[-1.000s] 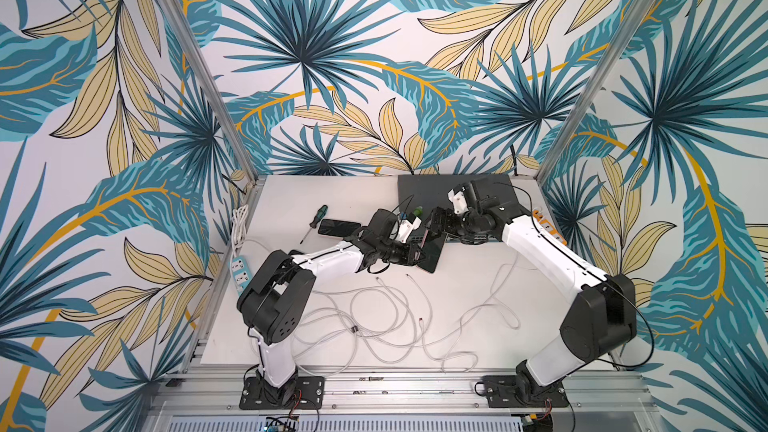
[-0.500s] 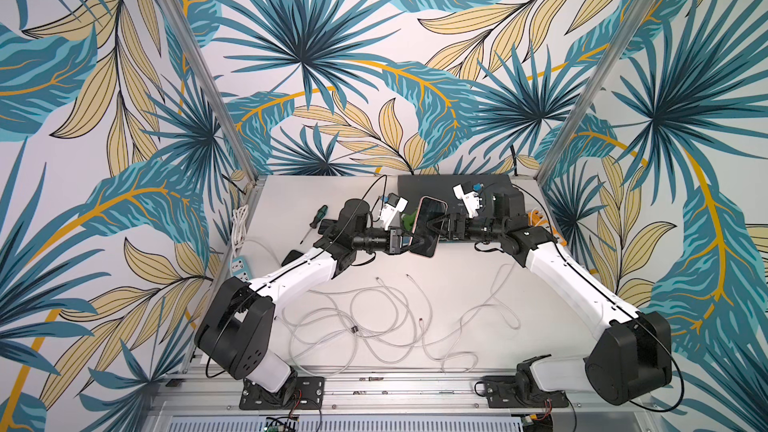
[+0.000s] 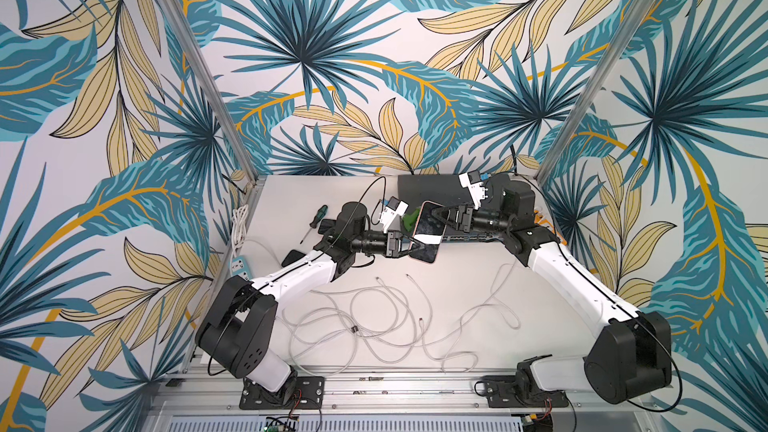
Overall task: Plug the charging cable into the phone
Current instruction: Pick up the phone at the center of the board.
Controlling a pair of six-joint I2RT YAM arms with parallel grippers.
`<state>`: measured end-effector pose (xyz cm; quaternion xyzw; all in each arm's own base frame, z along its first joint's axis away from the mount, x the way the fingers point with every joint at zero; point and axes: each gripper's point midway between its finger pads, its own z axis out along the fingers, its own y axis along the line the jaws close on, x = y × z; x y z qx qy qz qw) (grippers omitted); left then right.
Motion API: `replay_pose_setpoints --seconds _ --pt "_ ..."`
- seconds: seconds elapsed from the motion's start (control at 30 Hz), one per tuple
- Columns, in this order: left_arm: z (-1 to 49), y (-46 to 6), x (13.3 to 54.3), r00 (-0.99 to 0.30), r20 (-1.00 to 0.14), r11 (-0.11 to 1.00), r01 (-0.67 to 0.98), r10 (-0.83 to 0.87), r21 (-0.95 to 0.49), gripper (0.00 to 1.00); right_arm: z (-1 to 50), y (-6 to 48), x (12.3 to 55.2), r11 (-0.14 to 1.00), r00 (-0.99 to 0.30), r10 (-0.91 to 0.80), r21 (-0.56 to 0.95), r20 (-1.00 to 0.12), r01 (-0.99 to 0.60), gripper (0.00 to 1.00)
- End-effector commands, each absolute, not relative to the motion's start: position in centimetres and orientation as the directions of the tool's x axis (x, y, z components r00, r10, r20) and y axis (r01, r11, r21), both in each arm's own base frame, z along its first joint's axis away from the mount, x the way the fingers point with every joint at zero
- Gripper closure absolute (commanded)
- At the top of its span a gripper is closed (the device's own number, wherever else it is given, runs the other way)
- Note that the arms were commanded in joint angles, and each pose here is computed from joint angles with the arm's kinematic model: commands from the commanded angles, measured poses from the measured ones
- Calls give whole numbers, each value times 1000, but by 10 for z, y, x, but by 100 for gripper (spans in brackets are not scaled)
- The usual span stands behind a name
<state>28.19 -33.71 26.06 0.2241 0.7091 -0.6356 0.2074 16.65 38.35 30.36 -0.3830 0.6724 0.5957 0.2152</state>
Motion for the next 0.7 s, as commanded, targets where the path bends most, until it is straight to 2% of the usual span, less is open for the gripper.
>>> replay_pose_setpoints --seconds 0.0,0.03,0.07,0.1,0.2,0.23,0.27,0.47,0.57,0.67 --pt "295 -336 278 -747 -665 26 665 24 -746 100 312 384 158 -76 -600 -258 635 -757 -769 62" --pt "295 -336 278 -748 -663 25 663 23 -748 100 311 383 157 -77 -601 -259 636 -756 -768 67" --pt "295 -337 279 -750 -661 27 661 24 -750 94 311 383 157 -76 -600 -259 636 -757 -768 73" --pt "294 -337 279 -752 -658 33 659 25 -752 82 310 382 156 -73 -601 -262 636 -756 -768 78" --pt "293 -337 279 -752 -658 44 659 41 -751 54 307 380 156 -69 -600 -265 636 -755 -769 92" --pt "292 -337 279 -752 -658 51 660 48 -750 48 306 380 156 -70 -601 -268 638 -753 -767 95" --pt "294 -337 278 -746 -663 51 666 57 -744 47 306 380 156 -70 -604 -271 641 -750 -765 99" --pt "313 -341 274 -715 -692 7 696 102 -718 49 307 381 156 -85 -621 -271 661 -736 -746 100" --pt "319 -342 271 -695 -709 -13 713 118 -701 55 312 382 152 -123 -627 -275 673 -729 -729 100" --pt "323 -347 266 -684 -715 -46 717 142 -695 66 312 384 150 -144 -638 -294 692 -712 -707 100"
